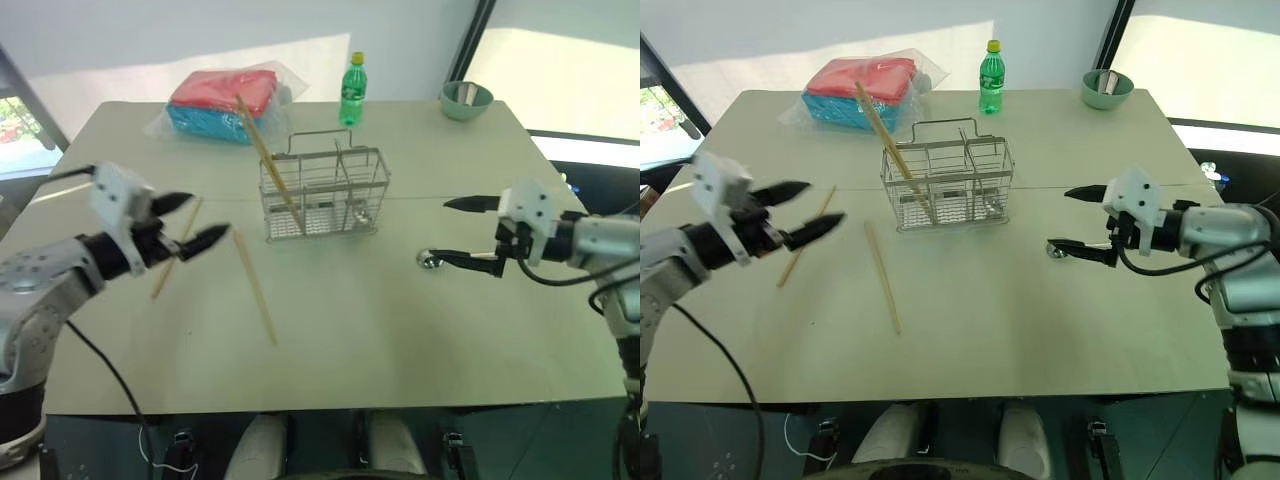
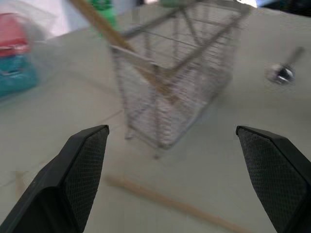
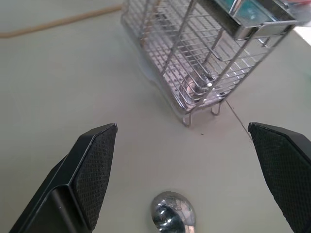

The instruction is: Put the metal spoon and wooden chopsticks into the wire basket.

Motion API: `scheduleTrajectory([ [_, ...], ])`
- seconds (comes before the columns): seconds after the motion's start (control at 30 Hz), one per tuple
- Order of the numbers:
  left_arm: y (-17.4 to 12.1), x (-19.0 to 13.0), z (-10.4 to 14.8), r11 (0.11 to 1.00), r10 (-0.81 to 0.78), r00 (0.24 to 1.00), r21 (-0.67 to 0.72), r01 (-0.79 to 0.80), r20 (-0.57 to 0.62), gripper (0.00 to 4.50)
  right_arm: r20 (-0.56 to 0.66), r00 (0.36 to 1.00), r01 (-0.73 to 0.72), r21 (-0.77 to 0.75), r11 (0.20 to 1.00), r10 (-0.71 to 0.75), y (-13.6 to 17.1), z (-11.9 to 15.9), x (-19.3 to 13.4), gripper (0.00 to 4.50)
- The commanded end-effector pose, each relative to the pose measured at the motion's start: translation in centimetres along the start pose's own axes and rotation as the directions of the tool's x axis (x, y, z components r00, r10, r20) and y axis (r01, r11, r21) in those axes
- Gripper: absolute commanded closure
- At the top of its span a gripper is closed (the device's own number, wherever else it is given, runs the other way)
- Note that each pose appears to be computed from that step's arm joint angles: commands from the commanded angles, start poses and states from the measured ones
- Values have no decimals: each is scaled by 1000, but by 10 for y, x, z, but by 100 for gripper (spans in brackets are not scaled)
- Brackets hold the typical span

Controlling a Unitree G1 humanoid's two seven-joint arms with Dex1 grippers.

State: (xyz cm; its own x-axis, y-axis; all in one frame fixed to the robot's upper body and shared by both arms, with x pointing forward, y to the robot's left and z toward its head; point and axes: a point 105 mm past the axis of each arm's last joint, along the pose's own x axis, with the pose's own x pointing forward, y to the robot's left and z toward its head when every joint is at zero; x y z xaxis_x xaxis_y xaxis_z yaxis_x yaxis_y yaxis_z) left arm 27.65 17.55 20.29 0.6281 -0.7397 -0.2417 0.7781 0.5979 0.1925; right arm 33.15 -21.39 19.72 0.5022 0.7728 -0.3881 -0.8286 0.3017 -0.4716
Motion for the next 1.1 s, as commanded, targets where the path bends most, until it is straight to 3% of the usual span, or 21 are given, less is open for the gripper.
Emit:
scheduleTrajectory([
  [0.03,-21,3,7,982,-168,985,86,170,-28,7,-81,992,-97,-48,994,93,-9,-8,0,0],
  [0.17,-27,9,10,954,-267,962,127,272,-59,7,-228,957,-186,-9,982,179,-21,-29,8,0],
  [0.37,-26,23,24,935,-302,953,182,303,-37,7,-403,882,-244,49,968,243,-29,-53,17,0],
  [0.7,-24,21,35,943,-259,966,213,257,-19,7,-577,786,-229,65,971,223,-31,-81,20,0],
  [0.93,-25,19,39,946,-242,970,220,238,-10,7,-595,785,-198,28,980,176,-34,-85,30,0],
  [1.03,-25,19,42,949,-228,974,222,222,0,0,-581,797,-175,37,984,164,-34,-85,33,87],
  [1.1,-25,18,44,951,-222,975,222,215,7,0,-570,800,-189,52,981,184,-32,-84,34,179],
])
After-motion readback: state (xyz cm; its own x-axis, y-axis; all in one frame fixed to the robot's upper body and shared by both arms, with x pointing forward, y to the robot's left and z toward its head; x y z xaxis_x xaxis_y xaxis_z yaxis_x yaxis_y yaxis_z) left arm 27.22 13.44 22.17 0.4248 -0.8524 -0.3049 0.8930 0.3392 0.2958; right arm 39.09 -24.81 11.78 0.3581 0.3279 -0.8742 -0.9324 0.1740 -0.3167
